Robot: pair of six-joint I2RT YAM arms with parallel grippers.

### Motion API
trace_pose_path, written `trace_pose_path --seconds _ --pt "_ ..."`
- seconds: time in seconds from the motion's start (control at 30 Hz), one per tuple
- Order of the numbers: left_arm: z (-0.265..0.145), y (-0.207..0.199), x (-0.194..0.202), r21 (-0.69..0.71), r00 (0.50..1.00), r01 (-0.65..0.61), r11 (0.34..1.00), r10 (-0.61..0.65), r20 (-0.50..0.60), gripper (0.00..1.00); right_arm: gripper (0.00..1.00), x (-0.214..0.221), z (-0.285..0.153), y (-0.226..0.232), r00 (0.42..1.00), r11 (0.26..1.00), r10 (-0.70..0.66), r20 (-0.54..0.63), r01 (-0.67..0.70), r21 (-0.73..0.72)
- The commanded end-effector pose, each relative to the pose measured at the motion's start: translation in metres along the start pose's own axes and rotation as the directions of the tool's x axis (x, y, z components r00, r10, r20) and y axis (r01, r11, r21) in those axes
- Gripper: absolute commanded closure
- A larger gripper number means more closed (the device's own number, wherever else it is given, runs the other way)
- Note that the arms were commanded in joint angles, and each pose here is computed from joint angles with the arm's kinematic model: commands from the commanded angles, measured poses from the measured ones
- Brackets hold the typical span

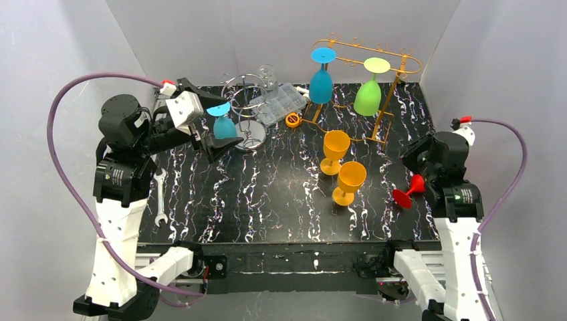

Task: Place the wine glass upside down on the wine glass rack

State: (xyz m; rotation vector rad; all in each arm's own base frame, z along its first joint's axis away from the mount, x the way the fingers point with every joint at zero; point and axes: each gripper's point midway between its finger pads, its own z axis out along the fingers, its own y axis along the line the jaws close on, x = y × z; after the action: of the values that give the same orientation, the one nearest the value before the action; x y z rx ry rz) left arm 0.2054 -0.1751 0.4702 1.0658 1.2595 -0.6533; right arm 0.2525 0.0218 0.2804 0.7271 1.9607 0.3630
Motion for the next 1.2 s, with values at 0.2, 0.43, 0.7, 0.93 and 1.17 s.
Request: trace_pose_path --seconds 0.2,0.43,0.7,0.93,1.17 --pt "0.009 0.008 -0.011 0.019 0.999 0.011 1.000 -0.012 0.036 0.01 0.12 0.011 0.093 -0.099 0.989 0.853 -0.137 -0.062 0.150 0.500" --pt "0.004 0.002 -0.013 0.024 0.999 0.018 1.000 -0.019 0.028 0.01 0.02 0.032 0.091 -0.144 0.994 0.788 -0.061 -0.095 0.106 0.607" --pt "0.001 -0.002 -0.017 0.027 0.999 0.021 0.999 -0.022 0.030 0.01 0.02 0.051 0.060 -0.169 0.991 0.730 -0.033 -0.129 0.112 0.674" --pt "0.001 -0.001 -0.018 0.026 0.999 0.021 0.999 -0.022 0.028 0.01 0.02 0.077 0.086 -0.194 0.981 0.729 0.097 -0.168 0.045 0.683" --pt "-0.002 -0.004 -0.017 0.014 0.999 0.026 1.000 -0.027 0.019 0.01 0.11 0.102 0.116 -0.196 0.969 0.776 0.138 -0.205 0.022 0.630"
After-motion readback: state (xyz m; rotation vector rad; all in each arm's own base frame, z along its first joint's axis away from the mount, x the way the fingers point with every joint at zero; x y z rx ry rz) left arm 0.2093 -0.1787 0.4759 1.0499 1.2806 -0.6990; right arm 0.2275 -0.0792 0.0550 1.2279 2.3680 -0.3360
